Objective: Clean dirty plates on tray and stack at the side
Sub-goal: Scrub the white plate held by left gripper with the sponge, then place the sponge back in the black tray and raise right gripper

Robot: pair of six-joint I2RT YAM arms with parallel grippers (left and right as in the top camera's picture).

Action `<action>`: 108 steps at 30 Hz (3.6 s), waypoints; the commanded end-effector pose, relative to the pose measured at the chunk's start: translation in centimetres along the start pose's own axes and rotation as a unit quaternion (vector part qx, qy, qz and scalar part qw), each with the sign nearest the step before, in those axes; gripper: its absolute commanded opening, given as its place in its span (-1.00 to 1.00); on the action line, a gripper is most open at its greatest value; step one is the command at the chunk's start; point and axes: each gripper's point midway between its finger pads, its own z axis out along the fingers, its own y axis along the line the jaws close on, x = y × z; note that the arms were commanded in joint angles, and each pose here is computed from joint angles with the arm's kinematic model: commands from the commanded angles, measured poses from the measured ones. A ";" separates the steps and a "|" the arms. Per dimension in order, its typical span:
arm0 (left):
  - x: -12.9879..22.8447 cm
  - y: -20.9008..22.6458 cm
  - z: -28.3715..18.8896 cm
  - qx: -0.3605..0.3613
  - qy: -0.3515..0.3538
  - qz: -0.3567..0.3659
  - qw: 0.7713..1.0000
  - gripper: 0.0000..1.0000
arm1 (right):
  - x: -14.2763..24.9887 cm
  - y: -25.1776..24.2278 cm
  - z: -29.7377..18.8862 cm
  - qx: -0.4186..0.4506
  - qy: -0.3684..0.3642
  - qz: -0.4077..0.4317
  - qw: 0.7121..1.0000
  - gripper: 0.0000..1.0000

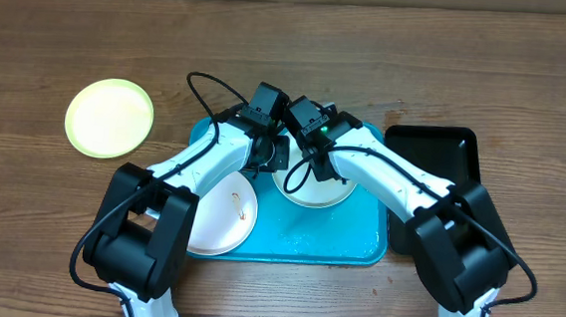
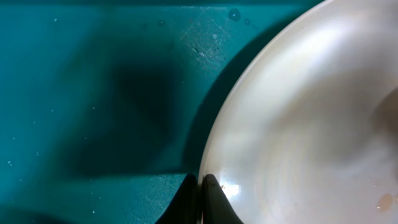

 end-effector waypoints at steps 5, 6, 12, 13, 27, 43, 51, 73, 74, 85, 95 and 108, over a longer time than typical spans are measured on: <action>0.3 0.1 0.2 0.000 0.009 -0.001 1.000 -0.92 | 0.5 -1.3 1.6 0.025 0.013 0.033 0.999 -0.92; 0.3 0.1 0.2 -0.001 0.010 -0.001 1.000 -0.92 | 0.6 -1.5 1.9 0.026 0.015 0.050 0.998 -0.93; 0.3 0.1 0.2 -0.001 0.010 -0.001 1.000 -0.92 | 1.1 -0.8 3.1 -0.067 0.051 0.092 0.992 -0.92; 0.3 0.1 0.2 -0.001 0.010 -0.001 1.000 -0.92 | 1.1 -0.9 3.2 -0.075 0.055 0.097 0.991 -0.92; 0.3 0.1 0.2 0.000 0.008 -0.001 1.000 -0.92 | 2.1 1.2 3.1 -0.146 0.091 0.103 0.980 -0.92; 0.2 0.1 0.2 0.001 0.006 -0.001 1.000 -0.92 | 4.2 6.5 1.9 -0.297 0.149 0.049 0.942 -0.92; 0.1 0.0 0.2 0.001 0.005 0.000 1.000 -0.92 | 4.3 7.2 1.2 -0.327 0.153 0.045 0.932 -0.92; 0.4 0.2 0.2 -0.001 0.011 -0.001 1.000 -0.92 | -4.4 -0.7 -5.8 -0.453 0.065 0.117 0.881 -0.92; 0.4 0.2 0.2 -0.001 0.011 -0.001 1.000 -0.92 | -4.2 -1.8 -6.0 -0.451 0.068 0.123 0.882 -0.92; 0.4 0.2 0.2 -0.001 0.010 -0.001 1.000 -0.91 | 4.7 -15.0 0.5 -0.193 0.201 0.230 0.932 -0.92; 0.4 0.2 0.2 -0.001 0.011 -0.001 1.000 -0.89 | 7.7 -15.1 4.2 -0.149 0.226 0.253 0.929 -0.88; 0.4 0.2 0.2 -0.002 0.011 -0.001 1.000 -0.27 | 5.1 -17.1 4.2 -0.147 0.177 0.275 0.934 0.13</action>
